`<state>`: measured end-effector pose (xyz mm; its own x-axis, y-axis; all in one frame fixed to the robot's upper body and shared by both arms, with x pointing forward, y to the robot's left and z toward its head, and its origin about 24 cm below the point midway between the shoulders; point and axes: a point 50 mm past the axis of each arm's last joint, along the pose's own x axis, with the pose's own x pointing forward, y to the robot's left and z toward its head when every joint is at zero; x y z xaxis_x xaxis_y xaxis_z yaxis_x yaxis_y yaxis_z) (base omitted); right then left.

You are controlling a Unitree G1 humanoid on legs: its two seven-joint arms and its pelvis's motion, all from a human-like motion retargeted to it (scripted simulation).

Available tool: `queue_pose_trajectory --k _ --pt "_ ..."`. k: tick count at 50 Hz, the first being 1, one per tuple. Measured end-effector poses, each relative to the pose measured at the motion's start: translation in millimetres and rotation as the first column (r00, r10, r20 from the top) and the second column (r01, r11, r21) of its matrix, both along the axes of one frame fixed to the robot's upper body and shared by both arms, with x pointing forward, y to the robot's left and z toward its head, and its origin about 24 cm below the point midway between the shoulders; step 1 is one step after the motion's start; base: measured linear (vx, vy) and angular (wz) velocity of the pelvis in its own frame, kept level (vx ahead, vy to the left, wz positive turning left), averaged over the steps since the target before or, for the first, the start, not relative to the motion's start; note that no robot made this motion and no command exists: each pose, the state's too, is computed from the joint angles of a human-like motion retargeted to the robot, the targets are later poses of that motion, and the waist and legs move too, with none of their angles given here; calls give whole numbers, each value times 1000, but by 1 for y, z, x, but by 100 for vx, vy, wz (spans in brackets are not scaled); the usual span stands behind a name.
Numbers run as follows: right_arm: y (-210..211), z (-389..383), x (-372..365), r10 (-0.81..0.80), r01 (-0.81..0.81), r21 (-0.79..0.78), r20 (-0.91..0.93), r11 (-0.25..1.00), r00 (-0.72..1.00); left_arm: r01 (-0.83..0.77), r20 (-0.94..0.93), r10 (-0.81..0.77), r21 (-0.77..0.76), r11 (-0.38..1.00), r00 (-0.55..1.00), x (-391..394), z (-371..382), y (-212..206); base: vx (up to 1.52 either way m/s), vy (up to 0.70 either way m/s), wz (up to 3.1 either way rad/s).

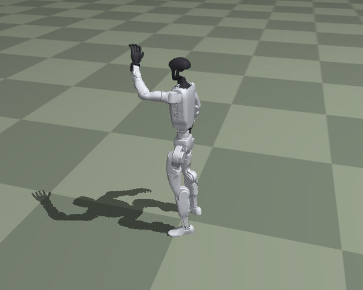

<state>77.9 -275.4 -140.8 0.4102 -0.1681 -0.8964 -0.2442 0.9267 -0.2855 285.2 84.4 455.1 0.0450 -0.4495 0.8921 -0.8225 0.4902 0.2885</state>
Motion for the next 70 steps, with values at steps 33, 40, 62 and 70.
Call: queue_pose_trajectory --k 33,40,62,70 --pt "8 5 14 25 -22 -28 100 999 995 -74 -18 72 -273 959 997 -9 -34 118 0 0 -3" --pt "2 1 1 0 0 -20 35 1000 999 34 51 -32 -30 999 998 -29 -5 57 0 0 0" --pt "-3 19 43 -28 45 -71 234 996 972 -181 -14 185 -278 943 983 4 -55 120 0 -1 -13" --pt "-3 6 19 -44 50 -60 96 997 994 63 -294 -157 -306 950 943 21 -61 104 0 0 0"
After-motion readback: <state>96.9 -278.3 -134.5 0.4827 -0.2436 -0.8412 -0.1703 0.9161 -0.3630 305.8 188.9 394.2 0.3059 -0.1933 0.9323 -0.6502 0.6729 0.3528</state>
